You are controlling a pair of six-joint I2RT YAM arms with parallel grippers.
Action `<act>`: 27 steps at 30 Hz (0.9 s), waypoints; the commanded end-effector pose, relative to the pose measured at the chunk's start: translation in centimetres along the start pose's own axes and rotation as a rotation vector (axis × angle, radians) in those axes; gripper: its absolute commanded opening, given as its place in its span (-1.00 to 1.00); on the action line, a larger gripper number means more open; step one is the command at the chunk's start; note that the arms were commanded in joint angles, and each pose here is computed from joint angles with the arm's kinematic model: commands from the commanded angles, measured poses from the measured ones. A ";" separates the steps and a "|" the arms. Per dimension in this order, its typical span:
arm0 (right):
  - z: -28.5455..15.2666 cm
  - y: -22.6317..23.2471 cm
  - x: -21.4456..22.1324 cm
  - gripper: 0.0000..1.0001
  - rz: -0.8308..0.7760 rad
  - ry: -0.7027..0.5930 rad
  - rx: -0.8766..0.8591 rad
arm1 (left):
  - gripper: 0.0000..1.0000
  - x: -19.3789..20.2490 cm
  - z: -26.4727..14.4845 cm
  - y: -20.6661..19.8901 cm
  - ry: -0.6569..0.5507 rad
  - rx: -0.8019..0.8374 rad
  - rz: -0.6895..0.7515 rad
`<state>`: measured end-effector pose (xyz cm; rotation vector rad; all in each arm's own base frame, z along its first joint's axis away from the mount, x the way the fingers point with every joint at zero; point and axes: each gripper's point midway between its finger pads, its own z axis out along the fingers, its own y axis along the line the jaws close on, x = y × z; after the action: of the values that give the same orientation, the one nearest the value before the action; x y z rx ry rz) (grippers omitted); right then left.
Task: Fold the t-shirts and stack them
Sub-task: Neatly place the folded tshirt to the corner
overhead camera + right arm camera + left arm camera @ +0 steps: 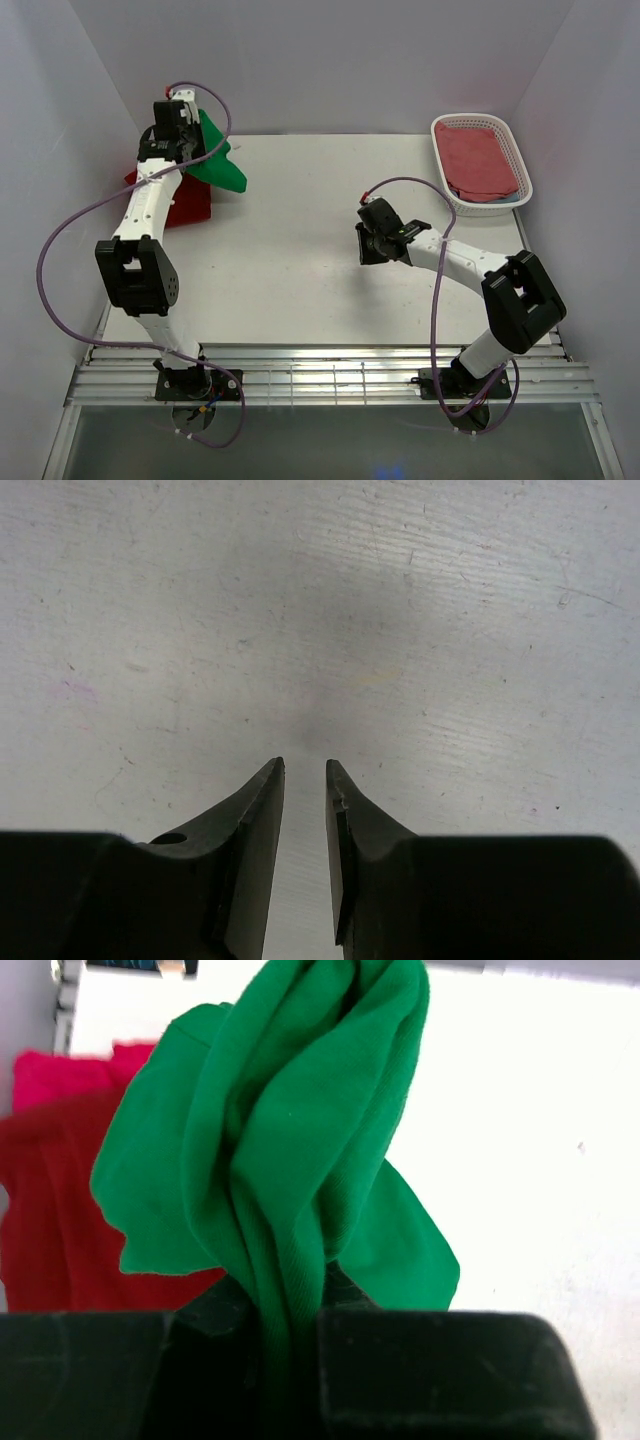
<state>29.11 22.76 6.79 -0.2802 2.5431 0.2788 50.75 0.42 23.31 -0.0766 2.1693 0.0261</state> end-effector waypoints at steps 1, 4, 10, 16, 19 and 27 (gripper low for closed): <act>-0.9 0.8 -1.0 -0.40 0.016 -0.048 -0.045 | -0.87 -4.6 -1.6 2.0 -0.100 -0.011 -0.014; -1.2 0.9 -0.8 -0.40 0.018 -0.049 -0.050 | -0.87 -4.8 -1.2 3.9 -0.102 -0.025 -0.041; -2.0 0.3 -0.2 -0.40 0.016 -0.048 -0.039 | -0.88 -2.4 0.4 8.1 -0.064 -0.020 -0.137; -2.6 -0.5 1.3 -0.40 0.023 -0.035 -0.027 | -0.88 0.0 1.8 11.8 -0.038 0.000 -0.241; -3.6 -0.6 1.2 -0.41 0.028 -0.050 -0.029 | -0.88 1.3 3.5 13.2 -0.008 -0.015 -0.273; -5.8 -1.5 1.3 -0.30 0.030 -0.081 -0.013 | 0.26 2.1 4.5 19.2 0.017 -0.248 -0.378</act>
<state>25.83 20.32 9.57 -0.2463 2.4933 0.3255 51.72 17.06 13.42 -0.5415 2.2670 -0.0268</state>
